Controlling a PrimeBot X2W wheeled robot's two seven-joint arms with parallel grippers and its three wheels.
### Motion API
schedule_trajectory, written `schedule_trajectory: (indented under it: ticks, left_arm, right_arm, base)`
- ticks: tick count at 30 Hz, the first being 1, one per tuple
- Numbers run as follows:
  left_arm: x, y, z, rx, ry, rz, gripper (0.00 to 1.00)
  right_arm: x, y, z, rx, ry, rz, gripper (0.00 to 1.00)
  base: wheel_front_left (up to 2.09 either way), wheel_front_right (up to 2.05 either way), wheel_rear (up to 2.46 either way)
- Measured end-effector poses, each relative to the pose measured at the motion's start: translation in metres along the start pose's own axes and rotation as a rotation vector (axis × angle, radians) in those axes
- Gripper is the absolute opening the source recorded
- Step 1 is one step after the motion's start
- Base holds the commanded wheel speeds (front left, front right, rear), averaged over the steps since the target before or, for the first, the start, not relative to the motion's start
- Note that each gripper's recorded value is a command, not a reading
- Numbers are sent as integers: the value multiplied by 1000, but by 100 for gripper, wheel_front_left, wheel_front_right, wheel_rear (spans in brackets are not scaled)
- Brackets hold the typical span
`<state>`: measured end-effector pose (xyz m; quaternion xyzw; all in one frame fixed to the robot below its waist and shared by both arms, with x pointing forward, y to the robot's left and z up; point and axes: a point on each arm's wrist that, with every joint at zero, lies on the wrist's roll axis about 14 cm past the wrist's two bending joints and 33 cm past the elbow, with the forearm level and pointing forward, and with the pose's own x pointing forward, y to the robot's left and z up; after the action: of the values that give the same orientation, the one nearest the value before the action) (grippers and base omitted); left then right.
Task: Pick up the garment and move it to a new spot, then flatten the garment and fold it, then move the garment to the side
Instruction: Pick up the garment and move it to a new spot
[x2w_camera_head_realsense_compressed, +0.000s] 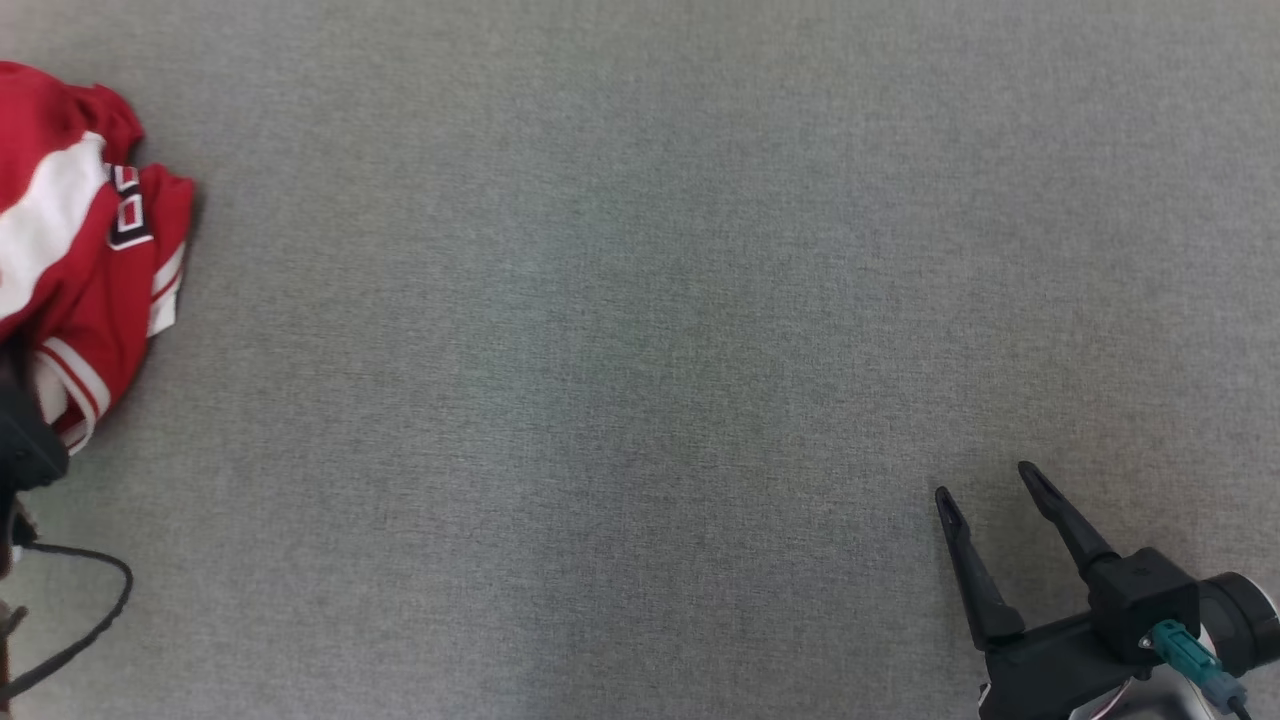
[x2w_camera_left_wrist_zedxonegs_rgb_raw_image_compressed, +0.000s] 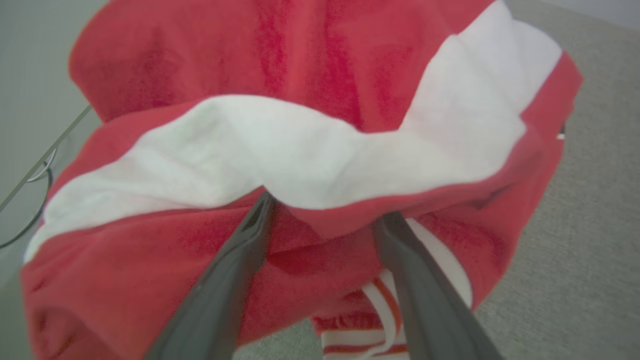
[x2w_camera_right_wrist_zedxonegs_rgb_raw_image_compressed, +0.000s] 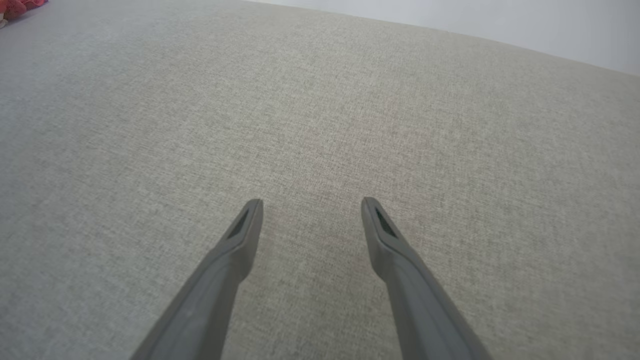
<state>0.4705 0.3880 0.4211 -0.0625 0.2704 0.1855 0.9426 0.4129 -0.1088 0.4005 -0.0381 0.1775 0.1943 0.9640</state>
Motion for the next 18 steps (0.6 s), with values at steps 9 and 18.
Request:
schedule_trajectory:
  ticks: [9,18]
  left_arm:
    - [1,1,19,22,-10,-5,0]
    - [-34,11,73,33,-143,-22,0]
  right_arm:
    - [4,10,-4,43,-7,12,100]
    - [1,28,8,81,-65,35,100]
  base:
    - [0,0,0]
    - [0,0,0]
